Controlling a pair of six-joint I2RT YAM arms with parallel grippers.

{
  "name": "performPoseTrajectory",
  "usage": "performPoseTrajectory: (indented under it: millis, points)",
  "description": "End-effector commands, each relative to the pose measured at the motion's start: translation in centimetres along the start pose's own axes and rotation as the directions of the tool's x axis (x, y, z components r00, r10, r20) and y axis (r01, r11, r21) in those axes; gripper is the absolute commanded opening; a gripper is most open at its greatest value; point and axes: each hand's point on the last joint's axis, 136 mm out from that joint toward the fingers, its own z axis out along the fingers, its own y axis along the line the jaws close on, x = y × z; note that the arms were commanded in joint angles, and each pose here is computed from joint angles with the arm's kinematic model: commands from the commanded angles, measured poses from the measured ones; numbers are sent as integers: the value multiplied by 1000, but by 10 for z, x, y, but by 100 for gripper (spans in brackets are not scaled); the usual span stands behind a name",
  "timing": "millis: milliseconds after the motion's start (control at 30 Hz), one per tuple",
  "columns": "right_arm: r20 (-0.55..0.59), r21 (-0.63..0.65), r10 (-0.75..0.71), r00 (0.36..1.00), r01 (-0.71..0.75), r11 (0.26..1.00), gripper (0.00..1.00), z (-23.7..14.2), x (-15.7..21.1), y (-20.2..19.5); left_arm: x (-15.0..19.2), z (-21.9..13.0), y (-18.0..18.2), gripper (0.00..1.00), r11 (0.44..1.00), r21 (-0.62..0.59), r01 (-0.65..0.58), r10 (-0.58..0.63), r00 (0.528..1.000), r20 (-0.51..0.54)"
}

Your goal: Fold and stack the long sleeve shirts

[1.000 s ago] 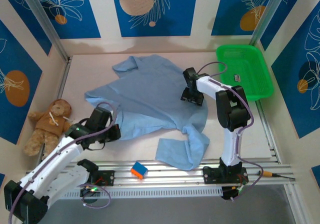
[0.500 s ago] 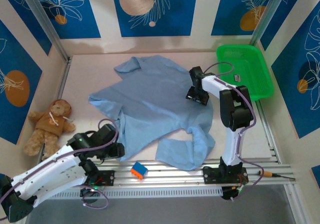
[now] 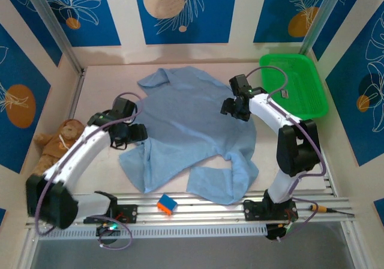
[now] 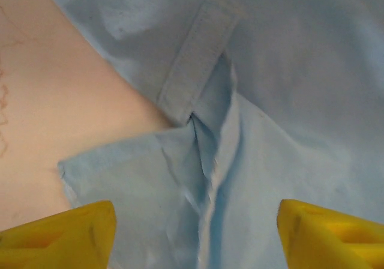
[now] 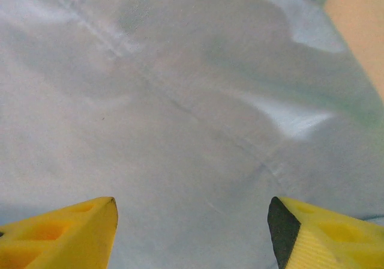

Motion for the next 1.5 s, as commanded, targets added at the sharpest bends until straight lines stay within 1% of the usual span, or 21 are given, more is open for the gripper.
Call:
performPoseTrajectory:
  millis: [0,67,167,267,333,400,467,567,633,667,700,800,833,900,1033,1167,1233,1300,1400,1467]
  points:
    - [-64,-6,-47,997,46,999,68,11,18,3,-18,20,-13,66,993,82,-89,90,996,-4]
    - [-88,-6,-43,995,43,999,68,20,24,4,-21,35,-11,63,993,107,-58,60,998,-24]
    - [-107,8,-52,993,53,999,68,31,29,5,-27,43,-20,64,985,170,-41,42,999,0]
    - [-136,34,-48,990,53,998,68,46,31,3,-26,54,-32,66,972,232,-32,40,999,-29]
    - [-150,56,-42,988,51,997,68,56,31,1,-24,63,-30,65,977,210,-35,48,997,-57]
    - [-166,73,-38,985,51,996,67,64,32,-2,-21,71,-22,61,986,162,-42,55,995,-78]
    - [-177,87,-33,984,49,995,67,71,32,-3,-17,76,-14,59,991,122,-54,65,994,-91]
    - [-187,112,-24,982,46,993,67,82,32,-7,-12,83,-11,57,991,113,-67,79,991,-108]
    - [-191,145,-4,982,32,989,67,88,31,-14,-10,88,-18,52,987,144,-68,85,990,-116]
    - [-191,166,11,982,21,986,66,89,30,-18,-9,89,-20,47,986,151,-71,89,989,-120]
    - [-194,183,34,980,2,983,66,92,29,-22,-7,89,-21,41,986,152,-71,90,988,-127]
    - [-197,223,82,977,-37,974,64,98,27,-33,1,87,-9,17,991,112,-77,92,986,-137]
    - [-197,237,89,976,-41,971,64,98,26,-36,5,84,-1,11,994,87,-73,84,987,-139]
    - [-194,251,112,975,-61,966,64,97,24,-41,14,76,13,10,997,48,-56,61,990,-126]
    - [-184,268,138,973,-86,960,64,96,23,-46,37,60,36,7,1000,8,19,-19,996,-85]
    - [-185,277,158,970,-103,955,64,95,23,-51,58,42,45,6,989,36,144,-143,989,-24]
    - [-182,274,163,970,-109,955,64,94,22,-51,68,30,52,9,973,55,224,-226,974,21]
    - [-181,274,166,969,-112,955,64,93,21,-52,80,21,58,10,955,69,288,-291,956,36]
    - [-173,267,165,971,-115,957,64,90,17,-52,92,10,64,27,933,85,350,-355,934,47]
    - [-162,262,162,973,-116,958,65,87,15,-52,96,2,67,36,925,80,372,-377,925,57]
